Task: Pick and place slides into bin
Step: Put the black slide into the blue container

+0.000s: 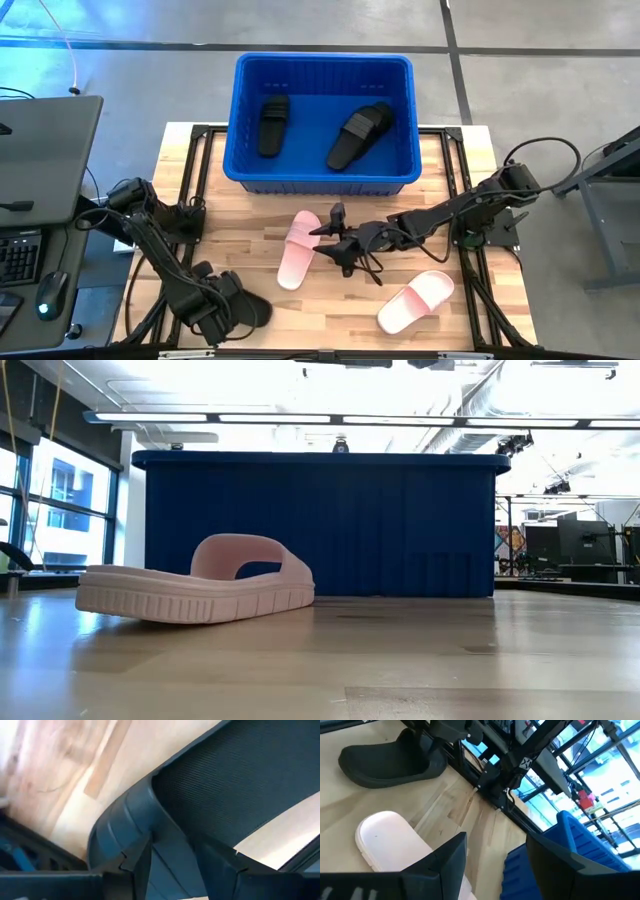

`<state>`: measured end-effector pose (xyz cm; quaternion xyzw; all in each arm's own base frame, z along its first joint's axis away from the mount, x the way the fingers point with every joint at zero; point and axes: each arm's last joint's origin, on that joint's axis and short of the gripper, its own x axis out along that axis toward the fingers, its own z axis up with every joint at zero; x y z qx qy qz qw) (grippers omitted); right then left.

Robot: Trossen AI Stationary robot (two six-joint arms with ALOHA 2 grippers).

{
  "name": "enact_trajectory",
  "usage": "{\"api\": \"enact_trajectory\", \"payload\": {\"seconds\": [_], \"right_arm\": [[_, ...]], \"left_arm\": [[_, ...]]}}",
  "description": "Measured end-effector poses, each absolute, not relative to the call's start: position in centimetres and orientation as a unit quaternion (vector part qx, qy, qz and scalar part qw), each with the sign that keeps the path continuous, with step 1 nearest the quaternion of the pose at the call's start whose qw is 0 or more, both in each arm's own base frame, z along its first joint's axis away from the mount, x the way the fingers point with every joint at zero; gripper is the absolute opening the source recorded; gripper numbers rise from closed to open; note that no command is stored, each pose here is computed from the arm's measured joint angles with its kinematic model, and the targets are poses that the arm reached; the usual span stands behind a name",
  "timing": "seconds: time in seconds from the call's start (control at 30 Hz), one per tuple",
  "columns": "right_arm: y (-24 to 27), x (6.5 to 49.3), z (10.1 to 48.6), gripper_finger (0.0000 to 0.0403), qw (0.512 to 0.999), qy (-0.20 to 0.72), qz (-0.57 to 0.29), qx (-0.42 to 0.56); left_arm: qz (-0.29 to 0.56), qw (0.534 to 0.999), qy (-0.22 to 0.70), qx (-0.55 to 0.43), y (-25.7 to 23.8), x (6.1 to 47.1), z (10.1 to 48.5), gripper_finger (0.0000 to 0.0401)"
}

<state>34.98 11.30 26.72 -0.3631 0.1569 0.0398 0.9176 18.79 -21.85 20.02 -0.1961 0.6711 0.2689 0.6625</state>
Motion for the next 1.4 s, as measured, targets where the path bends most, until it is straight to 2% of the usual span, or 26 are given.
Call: {"api": "enact_trajectory", "payload": {"seconds": [0.17,0.3,0.47,0.67,0.83,0.97,1.1,1.13,1.27,1.4], "right_arm": [[11.3,34.9,26.6,0.0197,0.922,0.163,0.039,-0.349],[11.3,34.9,26.5,0.0197,0.928,0.171,0.042,-0.327],[11.4,34.8,26.2,0.0197,0.929,0.178,0.067,-0.318],[11.5,34.8,26.2,0.0197,0.934,0.178,0.076,-0.3],[11.5,34.8,26.2,0.0197,0.934,0.178,0.076,-0.3],[11.5,34.8,26.2,0.0197,0.934,0.178,0.076,-0.3],[11.5,34.8,26.2,0.0197,0.934,0.179,0.076,-0.301],[11.5,34.8,26.2,0.0197,0.934,0.179,0.076,-0.301],[11.5,34.8,26.2,0.0197,0.934,0.176,0.076,-0.302],[11.3,34.9,26.4,0.0197,0.935,0.172,0.046,-0.306]], "left_arm": [[0.312,0.646,0.671,-0.187,-21.3,18.4,20.2,0.0138],[0.343,0.615,0.684,-0.193,-21.0,17.9,20.4,0.0138],[0.353,0.6,0.69,-0.198,-20.9,17.8,20.4,0.0138],[0.361,0.558,0.718,-0.208,-20.9,17.4,20.5,0.0138],[0.381,0.553,0.72,-0.175,-20.4,16.9,20.7,0.0137],[0.378,0.541,0.736,-0.15,-20.2,16.5,20.6,0.0102],[0.369,0.547,0.741,-0.126,-20.3,16.7,20.2,0.0022],[0.365,0.551,0.74,-0.122,-20.3,16.8,20.1,0.0013],[0.337,0.573,0.74,-0.099,-20.5,17.1,20.0,0.002],[0.323,0.608,0.722,-0.076,-20.9,17.7,21.6,0.0007]]}}
